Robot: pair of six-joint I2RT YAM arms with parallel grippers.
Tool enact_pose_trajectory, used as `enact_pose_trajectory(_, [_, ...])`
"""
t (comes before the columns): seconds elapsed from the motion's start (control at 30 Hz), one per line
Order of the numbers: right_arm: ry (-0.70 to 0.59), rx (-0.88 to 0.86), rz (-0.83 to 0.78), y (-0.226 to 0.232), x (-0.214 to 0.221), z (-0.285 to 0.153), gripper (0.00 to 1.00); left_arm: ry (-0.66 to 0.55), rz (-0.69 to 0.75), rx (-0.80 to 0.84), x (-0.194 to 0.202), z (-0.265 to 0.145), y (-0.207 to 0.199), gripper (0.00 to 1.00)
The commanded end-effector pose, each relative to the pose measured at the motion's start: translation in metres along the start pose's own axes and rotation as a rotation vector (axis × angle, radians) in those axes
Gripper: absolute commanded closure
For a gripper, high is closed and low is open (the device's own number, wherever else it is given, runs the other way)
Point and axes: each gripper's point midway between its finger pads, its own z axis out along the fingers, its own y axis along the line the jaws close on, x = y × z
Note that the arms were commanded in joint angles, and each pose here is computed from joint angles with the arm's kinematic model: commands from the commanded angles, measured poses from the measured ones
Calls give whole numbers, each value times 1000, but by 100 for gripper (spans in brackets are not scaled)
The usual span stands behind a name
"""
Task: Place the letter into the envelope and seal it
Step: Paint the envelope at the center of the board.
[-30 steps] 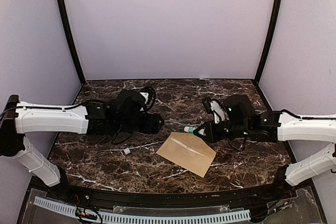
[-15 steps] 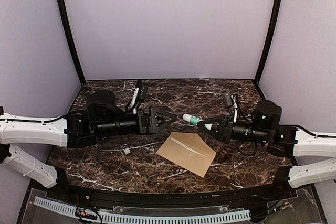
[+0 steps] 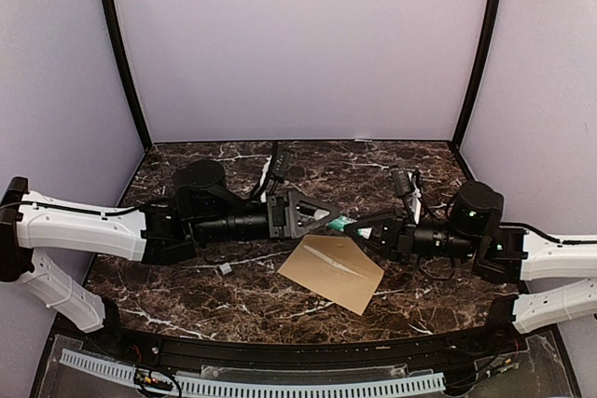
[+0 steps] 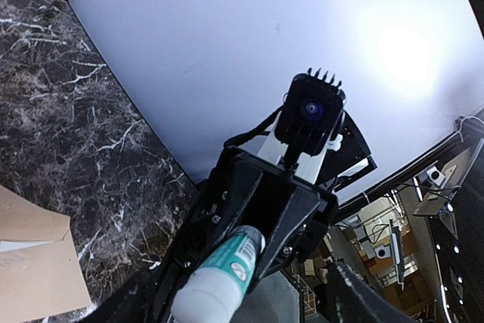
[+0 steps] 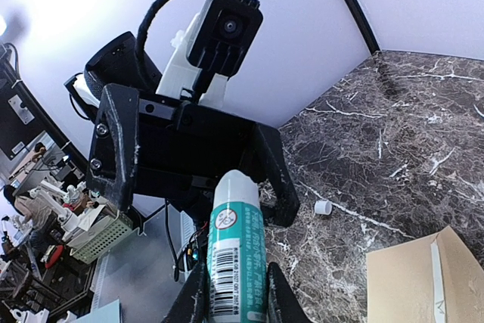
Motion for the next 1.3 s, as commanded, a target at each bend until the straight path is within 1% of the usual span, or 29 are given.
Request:
enact_pose_trajectory(0.0, [-33,-44,-39,12,-9,0,100,-40,-2,108,-12,-3,-28,29])
enact_pose_trajectory(0.1, [-30,-37,-39,11,-9,2,100,-33,-6,123,-11,-3,-31,40])
enact_pose_trajectory(0.13, [-28,-36,-41,10,-9,2,100,-31,-7,124,-11,-3,-31,42])
enact_pose_trajectory(0.37, [-27,-35,-49,10,-10,5,100,-2,-22,95,-5,0,-23,46])
enact_pose_trajectory(0.5, [-14,-24,-48,7,-7,7,100,3,-27,93,-4,1,-22,56])
enact_pose_trajectory(0.63, [-5,-2,-44,3,-5,7,100,9,-32,88,-3,2,-21,68])
enact_pose_trajectory(0.8, [29,43,-30,-5,2,7,100,21,-38,74,1,1,-17,75])
enact_pose_trajectory(0.87, [39,50,-26,-7,4,6,100,25,-39,72,2,1,-16,79])
enact_pose_trajectory(0.93, [52,57,-20,-8,7,6,100,26,-35,71,2,0,-17,85])
enact_pose_trajectory(0.97, [58,61,-17,-9,8,5,99,26,-33,71,1,0,-17,86])
enact_pose_trajectory(1.03, [74,67,-16,-9,10,4,91,25,-28,64,1,-1,-17,90])
enact_pose_trajectory(1.17, [122,62,-19,-5,14,0,72,35,-18,33,4,-3,-12,94])
enact_pose_trajectory(1.27, [191,64,-27,-4,23,-1,61,58,-16,11,8,-2,-8,95])
